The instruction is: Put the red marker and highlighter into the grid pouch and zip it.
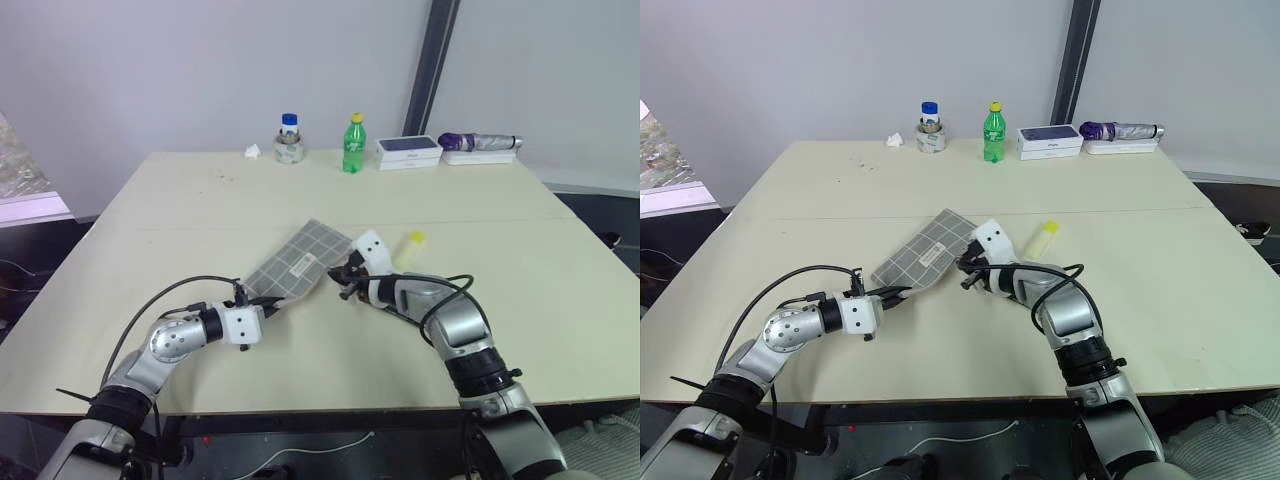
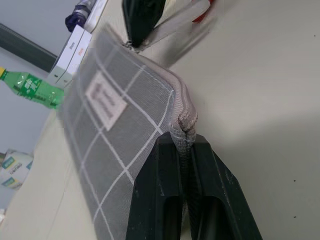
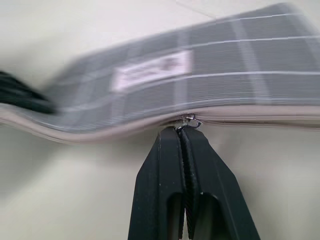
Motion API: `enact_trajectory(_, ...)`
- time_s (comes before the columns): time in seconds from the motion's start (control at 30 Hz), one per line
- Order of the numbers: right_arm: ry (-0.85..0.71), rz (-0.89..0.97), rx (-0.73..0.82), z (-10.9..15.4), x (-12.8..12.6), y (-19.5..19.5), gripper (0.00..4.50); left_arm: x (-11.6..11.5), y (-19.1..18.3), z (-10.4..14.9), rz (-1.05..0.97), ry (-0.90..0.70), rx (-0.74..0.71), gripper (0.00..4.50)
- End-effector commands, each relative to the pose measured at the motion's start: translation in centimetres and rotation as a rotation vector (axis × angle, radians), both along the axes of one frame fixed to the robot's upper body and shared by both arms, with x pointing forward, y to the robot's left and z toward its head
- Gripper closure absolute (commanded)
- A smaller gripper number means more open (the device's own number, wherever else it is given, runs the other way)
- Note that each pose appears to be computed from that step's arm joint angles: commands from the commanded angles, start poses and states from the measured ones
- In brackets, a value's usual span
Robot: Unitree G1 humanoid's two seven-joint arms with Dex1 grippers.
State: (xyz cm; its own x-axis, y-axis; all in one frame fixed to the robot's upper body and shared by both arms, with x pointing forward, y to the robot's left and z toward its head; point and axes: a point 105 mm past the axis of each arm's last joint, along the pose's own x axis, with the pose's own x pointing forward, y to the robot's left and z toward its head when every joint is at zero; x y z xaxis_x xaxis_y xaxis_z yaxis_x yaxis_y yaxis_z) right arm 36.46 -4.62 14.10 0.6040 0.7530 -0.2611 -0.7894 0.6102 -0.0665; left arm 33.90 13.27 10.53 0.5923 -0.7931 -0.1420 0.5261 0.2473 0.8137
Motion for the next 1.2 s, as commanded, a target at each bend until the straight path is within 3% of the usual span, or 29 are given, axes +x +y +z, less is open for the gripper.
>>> enact_trajectory(0.03,-0.017,0.174,0.057,1.0,-2.8,3.1,4.45,0.7,-1.0,2.2,0.017,0.005,-0.141,4.5)
enact_trajectory(0.23,-0.045,0.321,0.068,1.3,-4.7,4.5,4.45,0.6,-1.9,3.6,-0.003,-0.02,-0.168,4.5)
enact_trajectory(0.3,-0.089,0.305,0.028,1.1,-4.1,4.5,4.45,0.3,-2.2,4.4,-0.023,-0.038,-0.211,4.5)
enact_trajectory(0.43,-0.1,0.176,0.138,3.1,-1.5,4.2,4.45,-0.6,-2.2,4.9,-0.06,-0.02,-0.238,4.5)
enact_trajectory(0.83,-0.125,0.103,0.0,1.0,0.3,1.3,4.45,-1.4,0.3,4.8,-0.012,-0.066,-0.156,4.5)
enact_trajectory(1.2,-0.128,0.278,-0.04,0.0,-2.6,3.2,4.45,-1.1,0.3,4.7,-0.001,-0.134,-0.094,4.5)
